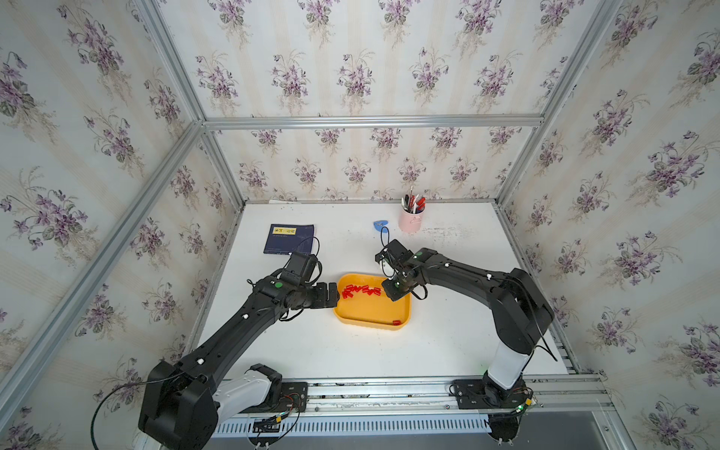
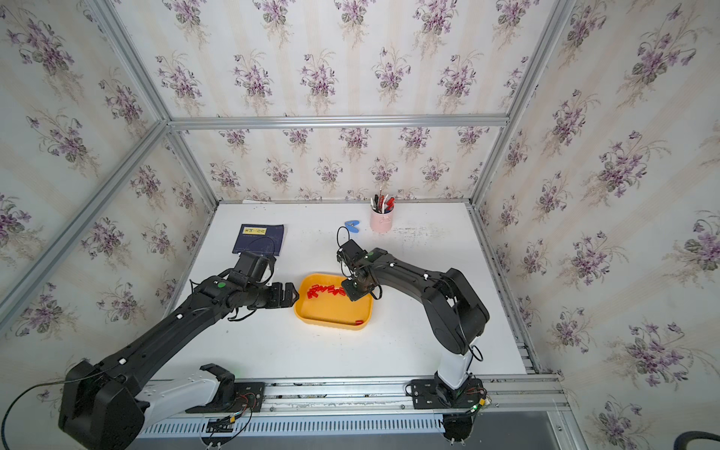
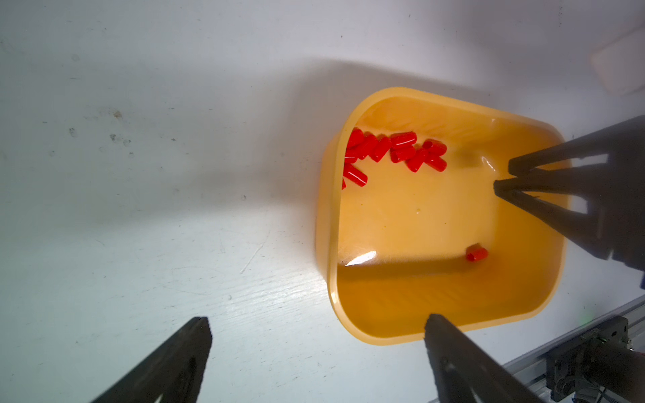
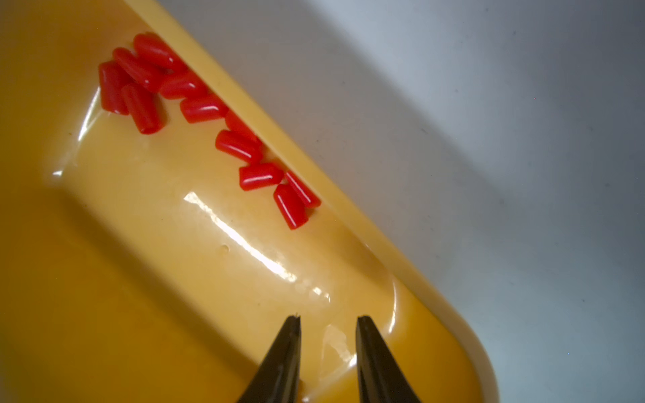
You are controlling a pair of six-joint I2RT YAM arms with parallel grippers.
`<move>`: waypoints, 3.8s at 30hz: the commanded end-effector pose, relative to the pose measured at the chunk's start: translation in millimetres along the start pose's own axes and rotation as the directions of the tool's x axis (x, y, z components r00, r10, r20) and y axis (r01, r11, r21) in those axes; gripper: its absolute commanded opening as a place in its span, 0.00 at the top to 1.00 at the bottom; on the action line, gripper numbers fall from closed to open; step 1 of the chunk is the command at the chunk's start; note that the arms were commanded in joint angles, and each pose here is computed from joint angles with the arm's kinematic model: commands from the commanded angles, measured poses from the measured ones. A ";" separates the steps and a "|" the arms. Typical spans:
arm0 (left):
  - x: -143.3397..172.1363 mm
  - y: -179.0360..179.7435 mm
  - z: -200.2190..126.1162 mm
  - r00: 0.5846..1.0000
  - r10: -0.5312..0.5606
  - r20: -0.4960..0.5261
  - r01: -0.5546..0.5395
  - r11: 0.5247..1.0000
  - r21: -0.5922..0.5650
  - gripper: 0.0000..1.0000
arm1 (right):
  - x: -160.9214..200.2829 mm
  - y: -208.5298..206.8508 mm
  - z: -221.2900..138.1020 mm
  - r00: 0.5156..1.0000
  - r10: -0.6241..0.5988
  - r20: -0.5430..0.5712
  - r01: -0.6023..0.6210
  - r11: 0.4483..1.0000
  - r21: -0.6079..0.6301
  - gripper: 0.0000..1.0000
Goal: Take the screw protection sleeves out of the storage box
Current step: Pick up the screw protection sleeve from the storage box, then place the screw protection sleeve at the center of the board.
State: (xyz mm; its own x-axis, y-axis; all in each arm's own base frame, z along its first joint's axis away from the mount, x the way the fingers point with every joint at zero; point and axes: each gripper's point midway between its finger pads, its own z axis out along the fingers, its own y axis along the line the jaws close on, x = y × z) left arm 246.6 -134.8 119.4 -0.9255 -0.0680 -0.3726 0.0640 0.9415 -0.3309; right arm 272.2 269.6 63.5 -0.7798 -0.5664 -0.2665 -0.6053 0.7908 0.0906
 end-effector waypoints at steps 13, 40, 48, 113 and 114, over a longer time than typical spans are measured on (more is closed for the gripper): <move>-0.9 -5.6 7.2 1.000 0.016 -0.020 -0.016 0.999 0.029 0.00 | -32.0 10.2 26.8 0.998 -0.056 0.034 0.057 0.998 -0.033 0.65; 2.0 -2.7 8.4 1.000 0.020 -0.024 -0.019 1.000 0.020 0.00 | -36.2 14.0 52.3 0.998 -0.067 0.020 0.067 0.997 -0.029 0.66; 4.0 -1.8 9.8 0.999 0.017 -0.027 -0.017 1.000 0.020 0.00 | -42.5 15.4 55.4 0.997 -0.063 0.048 0.063 0.998 -0.003 0.71; 14.3 6.0 12.4 0.998 0.027 -0.055 -0.028 1.000 -0.005 0.00 | 33.1 -156.4 19.9 0.905 0.410 0.118 -0.426 0.872 0.240 0.83; 14.0 5.7 12.5 0.998 0.027 -0.054 -0.027 1.000 -0.004 0.00 | 33.3 -156.7 19.5 0.904 0.412 0.119 -0.428 0.871 0.241 0.82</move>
State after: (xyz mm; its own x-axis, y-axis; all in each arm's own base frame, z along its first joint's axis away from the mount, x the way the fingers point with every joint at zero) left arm 238.0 -136.7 101.8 -0.9450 -0.0314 -0.3255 0.0821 0.9407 -0.3291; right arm 341.4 131.0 18.9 -0.9386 -0.1690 -0.3009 -0.1649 0.9855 -0.0393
